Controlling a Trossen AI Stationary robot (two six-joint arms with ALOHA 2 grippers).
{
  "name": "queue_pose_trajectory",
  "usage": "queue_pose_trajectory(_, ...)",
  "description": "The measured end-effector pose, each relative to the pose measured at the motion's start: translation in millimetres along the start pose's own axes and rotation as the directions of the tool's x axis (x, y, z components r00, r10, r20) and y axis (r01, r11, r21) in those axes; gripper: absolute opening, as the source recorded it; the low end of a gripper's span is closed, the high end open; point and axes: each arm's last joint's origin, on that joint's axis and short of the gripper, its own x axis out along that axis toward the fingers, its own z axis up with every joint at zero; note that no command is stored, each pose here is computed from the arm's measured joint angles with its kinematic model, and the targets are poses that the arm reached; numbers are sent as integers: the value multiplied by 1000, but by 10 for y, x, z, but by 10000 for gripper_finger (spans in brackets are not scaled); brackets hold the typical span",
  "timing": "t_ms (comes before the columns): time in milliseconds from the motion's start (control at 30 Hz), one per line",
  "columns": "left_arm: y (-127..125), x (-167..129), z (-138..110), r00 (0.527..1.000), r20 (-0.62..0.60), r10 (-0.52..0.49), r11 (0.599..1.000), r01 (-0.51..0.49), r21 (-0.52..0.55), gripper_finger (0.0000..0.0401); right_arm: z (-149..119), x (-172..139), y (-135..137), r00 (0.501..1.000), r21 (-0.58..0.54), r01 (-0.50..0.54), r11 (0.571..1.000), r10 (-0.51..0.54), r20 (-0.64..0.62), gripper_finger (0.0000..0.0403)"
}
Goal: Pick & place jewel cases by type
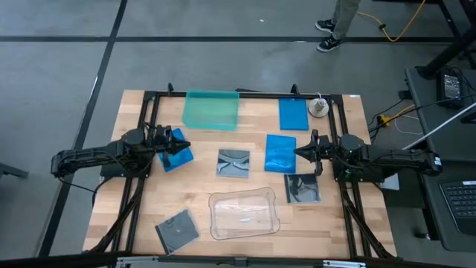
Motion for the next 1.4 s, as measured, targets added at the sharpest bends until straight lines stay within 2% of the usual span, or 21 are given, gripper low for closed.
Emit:
queue_pose_trajectory(433, 0, 0, 0, 1000, 0, 0, 1000, 0, 0, 12, -1, 0, 0, 1000, -6, 0, 1000, 0, 0, 19)
queue_pose_trajectory(500, 0, 0, 0, 1000, 0, 0, 1000, 0, 0, 11, 0, 0, 0, 1000, -111, 0, 994, 0, 1, 19)
queue_pose_trajectory(600, 0, 0, 0, 1000, 0, 0, 1000, 0, 0, 9, 2, 0, 0, 1000, -307, 3, 952, -2, 2, 19)
queue_pose_trajectory(667, 0, 0, 0, 1000, 0, 0, 1000, 0, 0, 8, 1, 0, -1, 1000, -381, 3, 924, -3, 2, 19)
queue_pose_trajectory(733, 0, 0, 0, 1000, 0, 0, 1000, 0, 0, 9, 1, 0, -1, 1000, -409, 3, 913, -2, 2, 19)
queue_pose_trajectory(933, 1, 0, 0, 1000, 0, 1, 1000, -1, 25, 12, 19, 0, -3, 1000, -395, 26, 918, -18, 23, 19)
queue_pose_trajectory(1100, 0, 0, 0, 1000, 0, 0, 1000, 0, 26, 10, 52, -2, 5, 998, -176, 18, 984, -8, 57, 19)
queue_pose_trajectory(1267, 0, 0, 1, 1000, 0, 0, 1000, 0, 26, 9, 75, -3, 10, 997, -27, 5, 1000, -3, 81, 19)
queue_pose_trajectory(1400, 2, 0, 10, 1000, 17, 14, 1000, -15, 27, 12, 82, -4, 11, 996, 30, -1, 1000, -1, 89, 19)
